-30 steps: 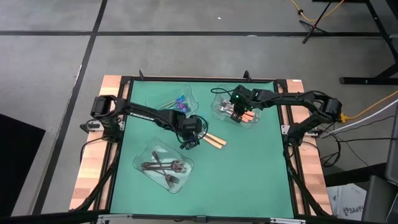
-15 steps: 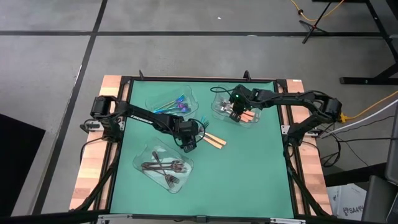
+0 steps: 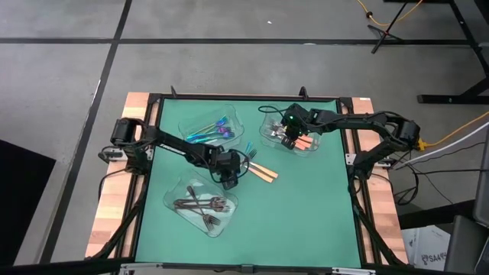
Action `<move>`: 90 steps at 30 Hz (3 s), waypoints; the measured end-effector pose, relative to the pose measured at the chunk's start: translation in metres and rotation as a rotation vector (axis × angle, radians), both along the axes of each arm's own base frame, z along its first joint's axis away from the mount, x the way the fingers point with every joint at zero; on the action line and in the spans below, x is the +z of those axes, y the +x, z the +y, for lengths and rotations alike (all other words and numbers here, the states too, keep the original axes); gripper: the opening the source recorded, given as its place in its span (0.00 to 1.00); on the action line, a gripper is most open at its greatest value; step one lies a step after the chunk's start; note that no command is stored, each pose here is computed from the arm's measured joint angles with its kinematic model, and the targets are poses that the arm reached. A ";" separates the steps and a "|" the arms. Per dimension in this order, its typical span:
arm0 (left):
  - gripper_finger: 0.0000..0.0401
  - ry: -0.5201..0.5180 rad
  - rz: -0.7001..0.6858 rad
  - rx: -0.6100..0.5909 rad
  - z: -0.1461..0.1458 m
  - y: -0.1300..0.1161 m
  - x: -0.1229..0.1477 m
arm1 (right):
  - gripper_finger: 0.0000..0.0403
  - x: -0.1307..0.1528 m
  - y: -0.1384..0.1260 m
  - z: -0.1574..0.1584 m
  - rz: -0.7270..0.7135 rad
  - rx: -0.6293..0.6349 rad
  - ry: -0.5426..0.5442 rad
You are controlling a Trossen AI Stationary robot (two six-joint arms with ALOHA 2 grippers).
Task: Sort silverware by color (type)
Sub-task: Put the black fork into the bottom transparent bin
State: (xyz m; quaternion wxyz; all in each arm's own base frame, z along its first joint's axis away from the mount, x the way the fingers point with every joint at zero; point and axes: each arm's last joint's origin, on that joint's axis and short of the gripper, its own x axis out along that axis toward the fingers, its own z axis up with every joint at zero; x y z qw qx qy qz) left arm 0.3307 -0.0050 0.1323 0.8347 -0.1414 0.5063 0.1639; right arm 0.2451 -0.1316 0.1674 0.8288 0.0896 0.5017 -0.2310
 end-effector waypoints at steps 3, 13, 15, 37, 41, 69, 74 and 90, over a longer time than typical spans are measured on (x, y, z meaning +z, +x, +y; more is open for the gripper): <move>0.19 0.002 0.007 -0.005 0.000 -0.002 -0.002 | 0.25 0.000 0.000 0.000 0.000 0.000 0.000; 0.19 0.008 0.006 -0.005 0.000 -0.003 -0.004 | 0.25 0.000 0.000 0.000 0.000 0.000 0.000; 0.19 0.009 0.006 -0.005 0.000 -0.003 -0.004 | 0.25 0.000 0.000 0.000 0.000 0.000 0.000; 0.06 0.073 0.007 0.027 0.003 -0.003 -0.004 | 0.25 0.001 0.000 0.000 -0.002 0.000 -0.001; 0.05 0.075 0.007 0.029 0.003 -0.003 -0.004 | 0.25 0.001 0.000 0.000 -0.002 0.000 -0.001; 0.05 0.091 -0.066 -0.020 0.002 0.024 0.038 | 0.25 0.001 0.000 0.000 -0.002 0.000 -0.001; 0.05 0.068 -0.022 -0.078 -0.001 0.025 0.046 | 0.25 0.001 0.000 0.000 -0.002 0.000 0.000; 0.05 0.078 0.067 -0.305 -0.029 0.035 0.117 | 0.25 0.001 0.000 0.000 -0.001 0.000 -0.001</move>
